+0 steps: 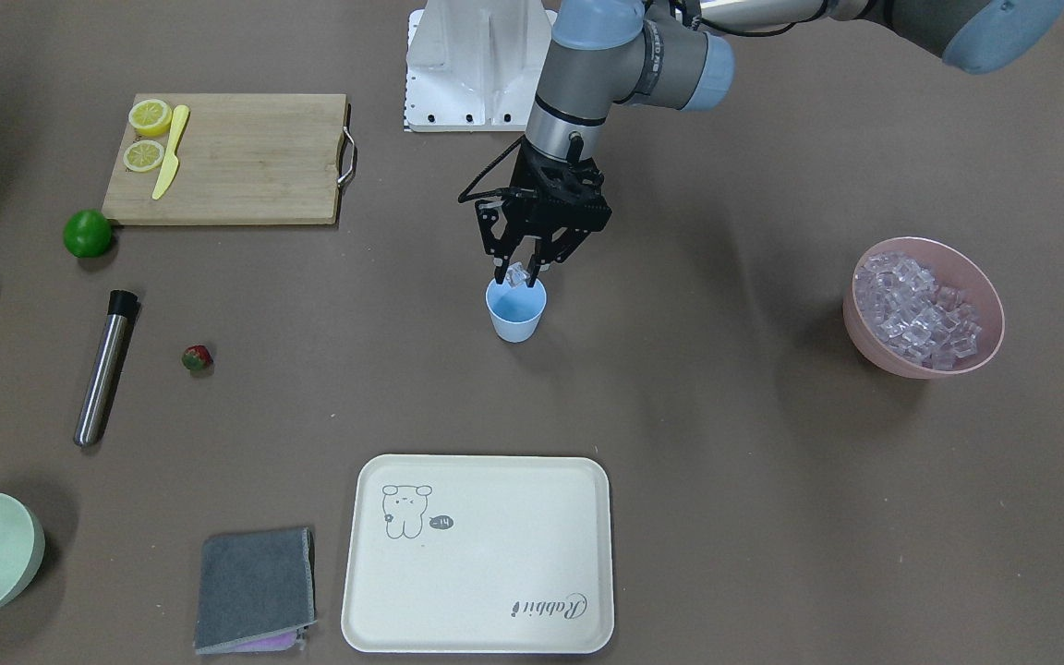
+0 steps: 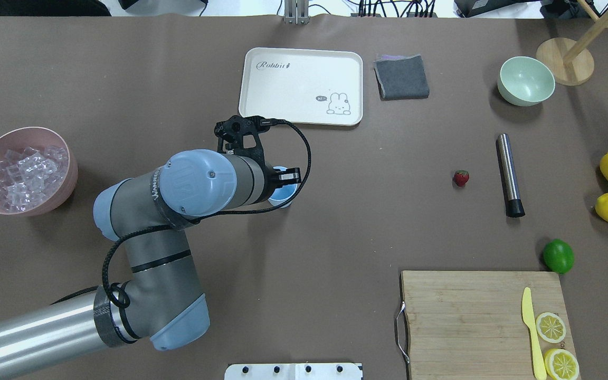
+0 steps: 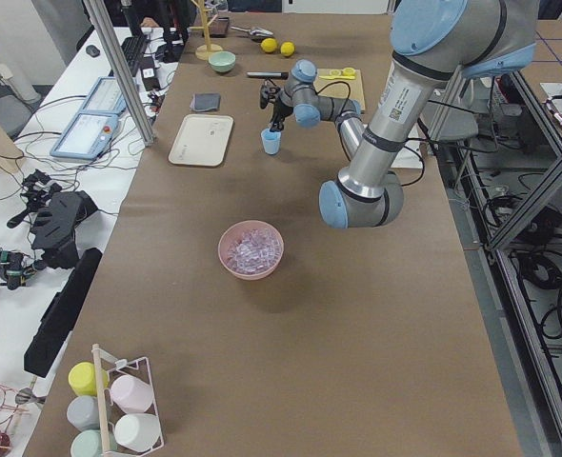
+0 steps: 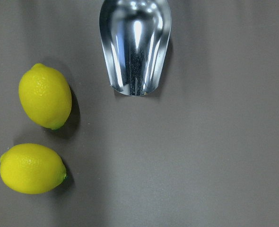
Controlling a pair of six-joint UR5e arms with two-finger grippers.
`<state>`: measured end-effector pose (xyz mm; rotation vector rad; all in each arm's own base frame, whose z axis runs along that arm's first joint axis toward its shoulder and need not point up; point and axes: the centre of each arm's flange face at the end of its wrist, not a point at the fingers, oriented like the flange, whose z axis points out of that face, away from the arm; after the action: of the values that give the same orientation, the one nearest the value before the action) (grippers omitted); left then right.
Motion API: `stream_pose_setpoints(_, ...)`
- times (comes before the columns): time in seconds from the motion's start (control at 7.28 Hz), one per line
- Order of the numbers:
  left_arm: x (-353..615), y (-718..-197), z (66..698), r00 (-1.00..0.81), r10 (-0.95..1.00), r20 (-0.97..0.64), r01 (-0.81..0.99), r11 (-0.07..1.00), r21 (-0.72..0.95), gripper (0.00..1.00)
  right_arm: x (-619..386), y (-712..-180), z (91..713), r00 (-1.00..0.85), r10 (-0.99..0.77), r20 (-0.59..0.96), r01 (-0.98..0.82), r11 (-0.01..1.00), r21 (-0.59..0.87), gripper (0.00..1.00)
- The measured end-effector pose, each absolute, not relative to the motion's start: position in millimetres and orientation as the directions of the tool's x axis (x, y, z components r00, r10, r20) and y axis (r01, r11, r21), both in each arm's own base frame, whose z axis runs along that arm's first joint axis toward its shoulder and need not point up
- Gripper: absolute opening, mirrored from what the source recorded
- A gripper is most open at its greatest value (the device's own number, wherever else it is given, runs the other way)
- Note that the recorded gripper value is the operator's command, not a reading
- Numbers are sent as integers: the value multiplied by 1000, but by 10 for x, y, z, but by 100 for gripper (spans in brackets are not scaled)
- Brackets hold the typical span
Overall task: Mash ice and strawberries in cup
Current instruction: 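Open the left gripper to drop the ice cube into the cup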
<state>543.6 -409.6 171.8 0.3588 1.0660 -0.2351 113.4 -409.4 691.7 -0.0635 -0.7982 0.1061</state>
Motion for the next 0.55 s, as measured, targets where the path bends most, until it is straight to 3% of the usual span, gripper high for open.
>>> stream_pose_setpoints(0.55, 5382, -4112, 1709, 479, -4, -878, 372, 907, 198, 97, 1140, -4147, 6883, 693, 113, 712, -71, 994, -89, 100)
